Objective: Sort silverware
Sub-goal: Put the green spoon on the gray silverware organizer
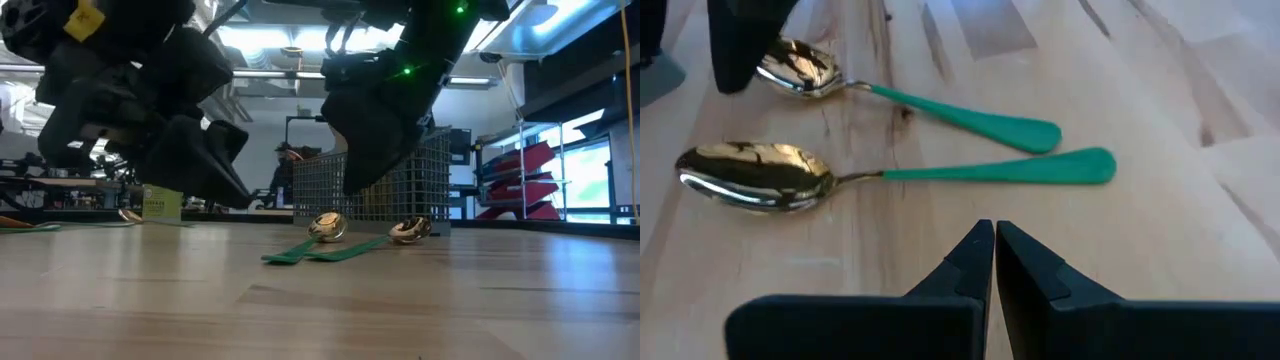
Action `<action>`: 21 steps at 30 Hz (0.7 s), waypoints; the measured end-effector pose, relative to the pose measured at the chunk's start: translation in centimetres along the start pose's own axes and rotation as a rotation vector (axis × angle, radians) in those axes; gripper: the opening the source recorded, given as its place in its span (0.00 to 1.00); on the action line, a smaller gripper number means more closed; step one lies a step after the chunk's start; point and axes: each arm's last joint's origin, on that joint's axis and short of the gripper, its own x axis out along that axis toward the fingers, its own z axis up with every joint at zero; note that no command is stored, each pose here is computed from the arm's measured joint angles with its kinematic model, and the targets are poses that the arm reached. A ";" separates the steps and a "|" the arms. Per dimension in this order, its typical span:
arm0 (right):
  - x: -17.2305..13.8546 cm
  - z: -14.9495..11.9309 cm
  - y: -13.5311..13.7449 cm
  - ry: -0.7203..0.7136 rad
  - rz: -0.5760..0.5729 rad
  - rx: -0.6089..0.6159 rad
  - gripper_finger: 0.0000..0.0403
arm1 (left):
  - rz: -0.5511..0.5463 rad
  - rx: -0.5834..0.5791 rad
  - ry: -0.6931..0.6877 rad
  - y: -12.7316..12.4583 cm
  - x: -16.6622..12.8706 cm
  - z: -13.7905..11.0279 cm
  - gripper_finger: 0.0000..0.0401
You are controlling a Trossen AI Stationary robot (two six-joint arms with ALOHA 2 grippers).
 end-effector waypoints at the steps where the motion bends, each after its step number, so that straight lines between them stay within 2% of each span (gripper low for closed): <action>1: 0.0 0.1 0.0 -0.004 0.004 -0.006 0.36 | 0.000 0.001 0.011 0.0 0.0 -0.1 0.00; 6: 0.0 0.6 0.4 -0.043 0.052 -0.027 0.08 | 0.000 -0.028 0.048 0.0 0.0 -0.5 0.00; 8: 0.3 0.8 0.6 -0.058 0.076 -0.041 0.02 | 0.001 -0.030 0.065 0.0 0.0 -0.6 0.00; 21: 4.8 0.6 0.1 0.023 0.070 -0.033 0.00 | 0.005 -0.035 0.085 0.0 0.0 -0.8 0.00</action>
